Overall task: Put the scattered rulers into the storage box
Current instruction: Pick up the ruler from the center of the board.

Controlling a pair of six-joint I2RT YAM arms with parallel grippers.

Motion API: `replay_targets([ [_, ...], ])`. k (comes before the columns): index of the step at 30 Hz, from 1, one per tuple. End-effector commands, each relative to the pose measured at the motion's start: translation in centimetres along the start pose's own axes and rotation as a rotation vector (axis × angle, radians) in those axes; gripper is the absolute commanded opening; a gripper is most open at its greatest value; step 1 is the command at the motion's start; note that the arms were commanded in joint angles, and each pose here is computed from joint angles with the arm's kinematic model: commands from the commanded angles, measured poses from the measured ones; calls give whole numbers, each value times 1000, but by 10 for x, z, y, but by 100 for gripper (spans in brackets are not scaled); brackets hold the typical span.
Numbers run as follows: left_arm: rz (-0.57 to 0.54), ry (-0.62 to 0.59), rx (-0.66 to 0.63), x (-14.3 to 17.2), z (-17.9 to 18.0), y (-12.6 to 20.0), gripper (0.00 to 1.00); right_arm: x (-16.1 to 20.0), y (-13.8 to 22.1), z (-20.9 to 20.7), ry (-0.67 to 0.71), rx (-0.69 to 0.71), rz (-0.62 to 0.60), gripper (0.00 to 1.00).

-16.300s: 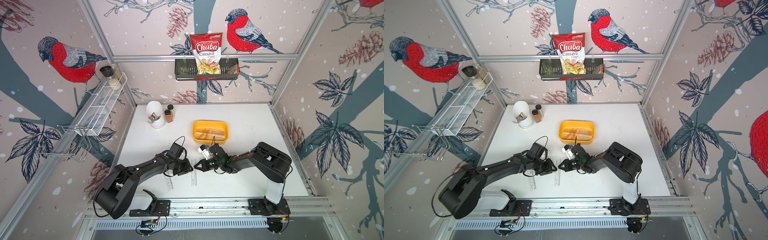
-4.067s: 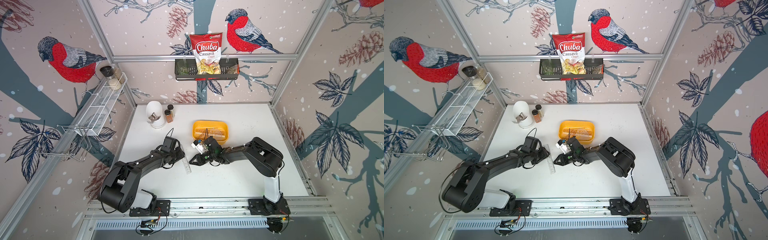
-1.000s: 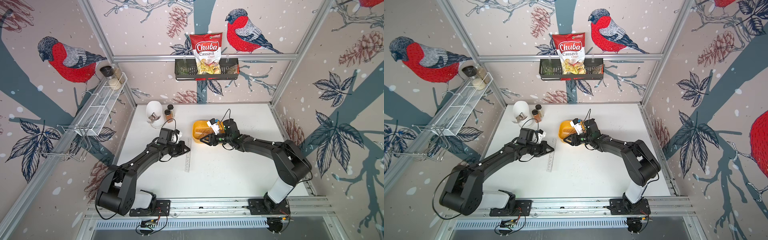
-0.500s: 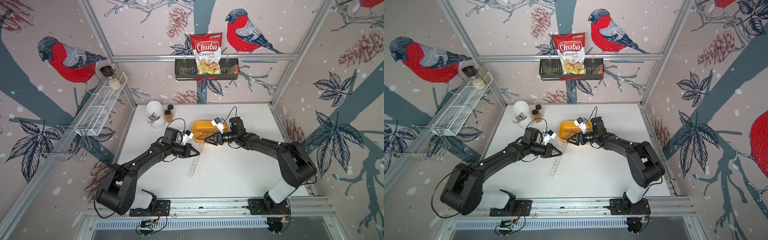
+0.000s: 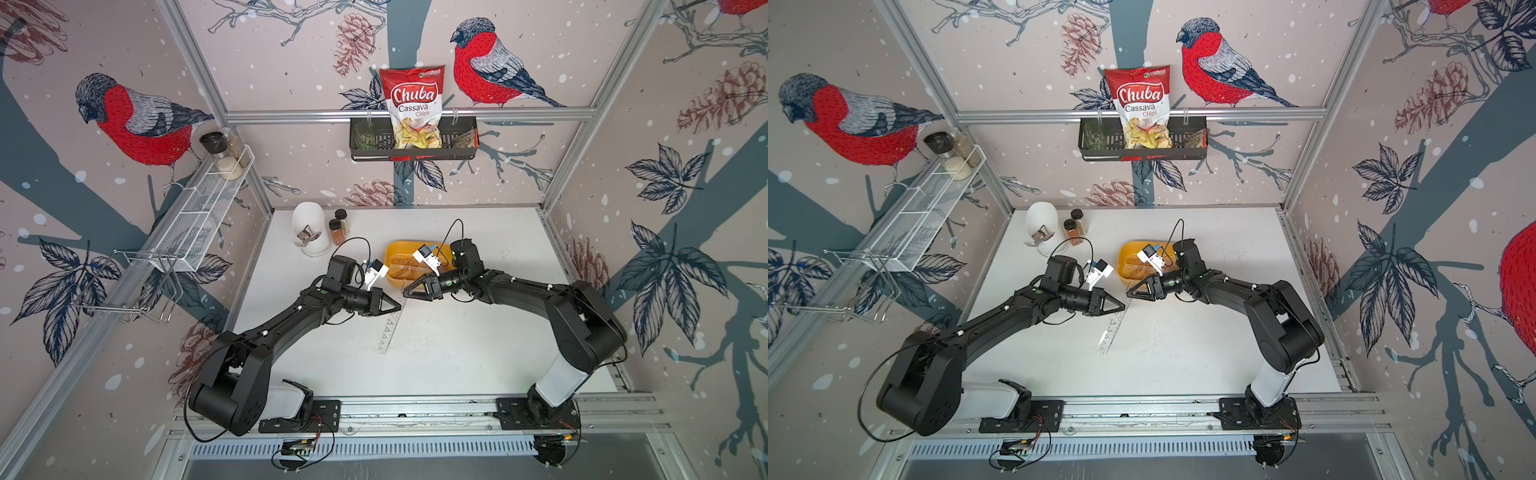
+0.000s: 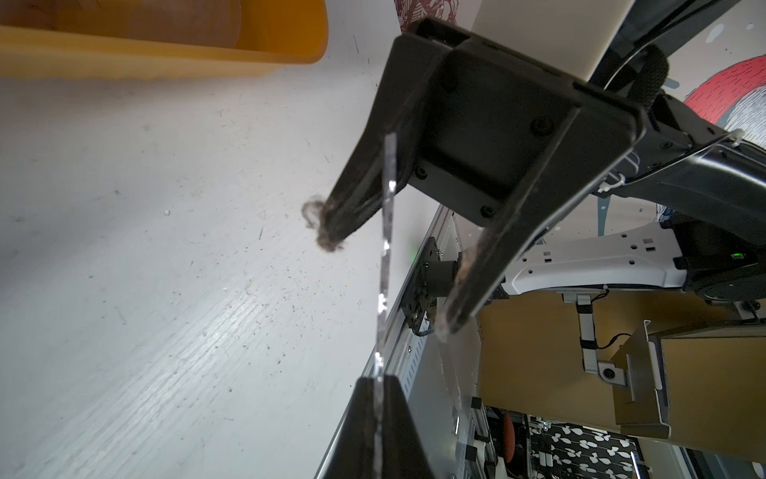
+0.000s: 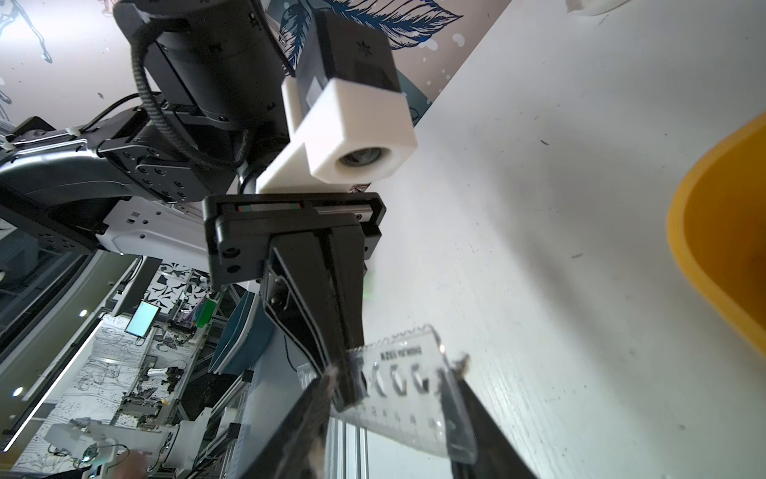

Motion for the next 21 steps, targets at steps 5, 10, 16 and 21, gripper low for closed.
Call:
replay_targets([
  [5, -9, -39, 33, -2, -6, 1, 0, -7, -1, 8, 25, -87, -9, 31],
  [10, -11, -41, 33, -1, -6, 1, 0, -9, -2, 8, 16, -103, -11, 14],
  [16, -20, -52, -16, -5, -7, 4, 0, -15, 0, 8, -3, -87, -36, 0],
  [21, -124, -41, -225, -26, 7, 25, 50, -37, 23, -10, -73, 49, -188, 0],
])
Point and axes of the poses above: each gripper's point midway between its finger pads, its own y axis back along the fingers, its own z axis along the line the jaws close on, x = y × z, the point moved 7 cm from there along y, back along the fingers, and after that the axes turned 5 degrees about -y, right-handed, at the moved point
